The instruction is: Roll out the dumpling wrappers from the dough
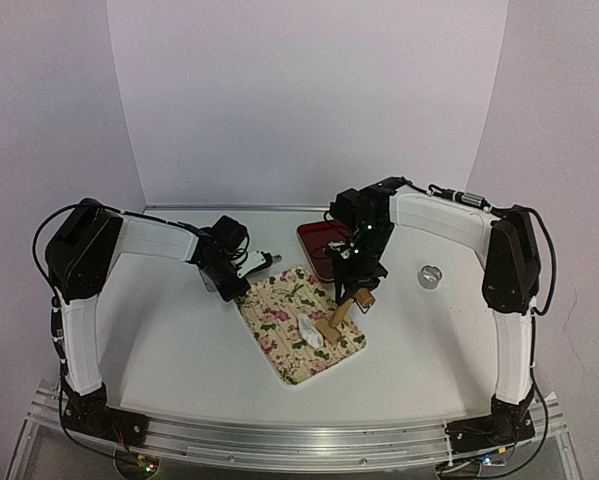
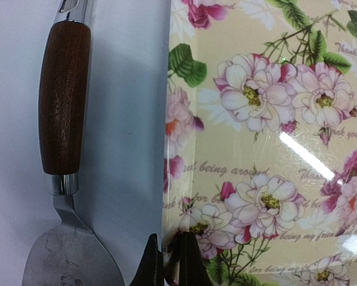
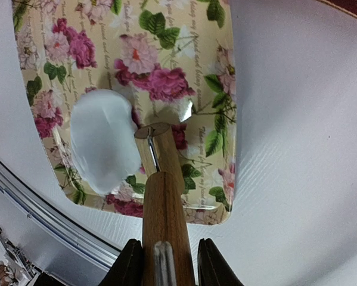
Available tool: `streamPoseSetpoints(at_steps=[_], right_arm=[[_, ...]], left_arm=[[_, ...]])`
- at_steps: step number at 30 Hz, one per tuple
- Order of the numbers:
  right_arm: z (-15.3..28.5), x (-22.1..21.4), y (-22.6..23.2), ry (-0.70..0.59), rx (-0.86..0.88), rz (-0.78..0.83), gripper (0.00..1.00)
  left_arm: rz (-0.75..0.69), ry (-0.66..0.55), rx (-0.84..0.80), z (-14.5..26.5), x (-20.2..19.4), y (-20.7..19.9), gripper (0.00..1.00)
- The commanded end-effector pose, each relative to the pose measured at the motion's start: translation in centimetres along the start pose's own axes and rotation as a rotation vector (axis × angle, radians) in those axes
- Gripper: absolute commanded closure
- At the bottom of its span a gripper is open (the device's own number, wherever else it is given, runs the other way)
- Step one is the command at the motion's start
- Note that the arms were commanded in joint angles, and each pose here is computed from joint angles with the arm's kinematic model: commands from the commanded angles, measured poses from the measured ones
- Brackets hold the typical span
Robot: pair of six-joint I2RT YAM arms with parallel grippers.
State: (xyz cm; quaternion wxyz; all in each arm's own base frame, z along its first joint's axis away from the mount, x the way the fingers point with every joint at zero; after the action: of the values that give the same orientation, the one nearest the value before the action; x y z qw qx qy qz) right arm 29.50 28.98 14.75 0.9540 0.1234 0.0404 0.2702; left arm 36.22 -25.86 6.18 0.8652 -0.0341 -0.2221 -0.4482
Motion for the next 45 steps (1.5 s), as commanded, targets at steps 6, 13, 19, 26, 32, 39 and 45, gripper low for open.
streamPoseSetpoints(at_steps=[6, 13, 19, 26, 32, 39, 45], right_arm=[[-2.2, -5.3, -4.4, 0.374, -0.296, -0.041, 1.0], [2.9, -3.2, -2.0, 0.18, -0.216, -0.031, 1.0], [7.0, -2.7, 0.5, 0.027, -0.125, -0.008, 1.0], [8.4, -2.6, 3.9, -0.048, -0.07, 0.036, 1.0], [6.7, -2.6, 6.5, -0.021, -0.078, 0.033, 1.0], [4.8, -2.5, 8.0, -0.004, -0.102, 0.031, 1.0], [3.1, -2.2, 8.3, 0.017, -0.115, 0.017, 1.0]], left_arm=[[0.054, 0.151, 0.105, -1.9, -2.5, 2.9, 1.0], [0.21, 0.06, 0.076, 1.3, 1.7, 3.7, 0.69], [0.437, 0.004, 0.031, 4.4, 3.8, 3.6, 0.47], [0.817, 0.029, -0.164, 7.1, 3.5, 1.0, 0.43], [1.025, 0.078, -0.3, 7.2, 1.4, -1.5, 0.41], [1.086, 0.119, -0.392, 5.1, 0.4, -3.0, 0.42], [1.079, 0.144, -0.386, 3.5, 0.1, -3.1, 0.52]])
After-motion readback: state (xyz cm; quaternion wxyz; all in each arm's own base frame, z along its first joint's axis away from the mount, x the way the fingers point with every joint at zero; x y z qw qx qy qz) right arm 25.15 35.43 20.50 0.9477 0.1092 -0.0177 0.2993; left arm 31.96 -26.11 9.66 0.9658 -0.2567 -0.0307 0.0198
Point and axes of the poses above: each gripper's point midway between its finger pads, its own z axis back along the fingers, its own y axis along the line the jaws close on, x = y × z, the point moved 5 cm from there along z, back along the fingers, and after that the axes turned 5 degrees about z, right-handed, at the moved point
